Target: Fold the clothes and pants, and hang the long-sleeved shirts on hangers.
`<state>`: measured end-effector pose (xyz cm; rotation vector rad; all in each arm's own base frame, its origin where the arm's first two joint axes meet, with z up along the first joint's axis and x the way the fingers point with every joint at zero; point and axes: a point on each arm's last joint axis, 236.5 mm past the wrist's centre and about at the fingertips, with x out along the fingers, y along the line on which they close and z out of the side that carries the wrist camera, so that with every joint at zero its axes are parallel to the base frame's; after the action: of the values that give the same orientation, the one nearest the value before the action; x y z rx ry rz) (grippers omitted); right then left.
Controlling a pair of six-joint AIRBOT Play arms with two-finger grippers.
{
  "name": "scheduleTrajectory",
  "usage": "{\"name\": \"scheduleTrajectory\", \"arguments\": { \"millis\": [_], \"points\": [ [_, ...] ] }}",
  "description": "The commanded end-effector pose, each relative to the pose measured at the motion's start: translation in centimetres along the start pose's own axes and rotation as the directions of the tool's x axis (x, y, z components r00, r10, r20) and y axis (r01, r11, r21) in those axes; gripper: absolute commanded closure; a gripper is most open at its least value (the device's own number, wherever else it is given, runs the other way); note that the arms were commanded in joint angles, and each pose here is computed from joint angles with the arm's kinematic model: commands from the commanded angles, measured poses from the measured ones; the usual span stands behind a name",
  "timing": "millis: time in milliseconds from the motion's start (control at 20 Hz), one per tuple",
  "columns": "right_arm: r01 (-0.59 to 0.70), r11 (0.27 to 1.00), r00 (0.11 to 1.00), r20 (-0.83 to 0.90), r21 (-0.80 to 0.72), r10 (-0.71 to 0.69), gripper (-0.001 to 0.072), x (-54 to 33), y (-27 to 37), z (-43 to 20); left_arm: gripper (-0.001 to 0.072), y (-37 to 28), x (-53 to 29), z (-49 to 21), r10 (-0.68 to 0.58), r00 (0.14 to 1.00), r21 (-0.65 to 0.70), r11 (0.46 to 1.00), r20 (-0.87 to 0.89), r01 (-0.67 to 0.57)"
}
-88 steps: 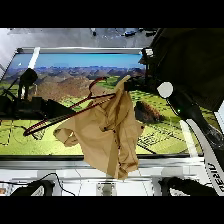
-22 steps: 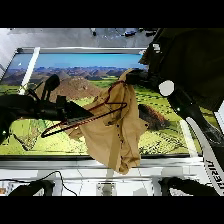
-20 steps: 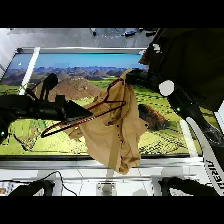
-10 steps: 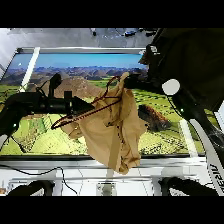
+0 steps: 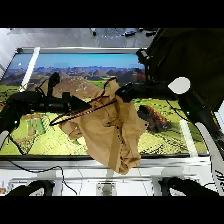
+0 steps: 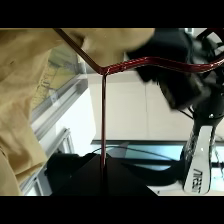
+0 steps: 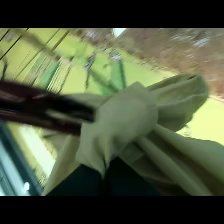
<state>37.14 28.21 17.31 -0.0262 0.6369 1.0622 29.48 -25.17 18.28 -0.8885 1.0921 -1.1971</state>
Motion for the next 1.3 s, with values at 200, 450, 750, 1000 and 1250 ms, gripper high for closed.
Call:
{"name": "scheduleTrajectory", "arguments": {
  "millis": [200, 450, 750, 1000, 1250],
  "points": [
    [-0.120, 0.941, 0.983, -0.170, -0.318, 0.068, 0.0639, 3.1, 6.2, -3.4, 0.0676, -0.7, -0.9, -0.7, -0.023, 0.999, 0.126, 0.992, -0.040, 0.028],
    [-0.220, 0.859, 0.948, -0.308, -0.463, 0.076, 0.0280, 2.5, 6.9, -6.6, 0.0676, -0.7, -1.5, -0.9, -0.030, 0.998, 0.214, 0.976, -0.049, 0.040],
    [0.066, 0.653, 0.959, -0.134, -0.755, -0.251, 0.0281, -4.5, -1.1, -2.1, 0.0676, -1.1, -1.6, -1.8, -0.048, 0.995, 0.299, 0.952, -0.088, 0.072],
    [0.210, 0.674, 0.933, -0.061, -0.709, -0.354, 0.0281, -7.2, -9.3, -1.8, 0.0675, -0.9, -1.0, -2.2, -0.055, 0.992, 0.291, 0.953, -0.113, 0.086],
    [0.281, 0.734, 0.897, -0.102, -0.619, -0.429, 0.0282, -1.1, -19.2, -6.5, 0.0675, -1.1, -0.6, -2.5, -0.059, 0.990, 0.290, 0.952, -0.126, 0.093]
  ]
}}
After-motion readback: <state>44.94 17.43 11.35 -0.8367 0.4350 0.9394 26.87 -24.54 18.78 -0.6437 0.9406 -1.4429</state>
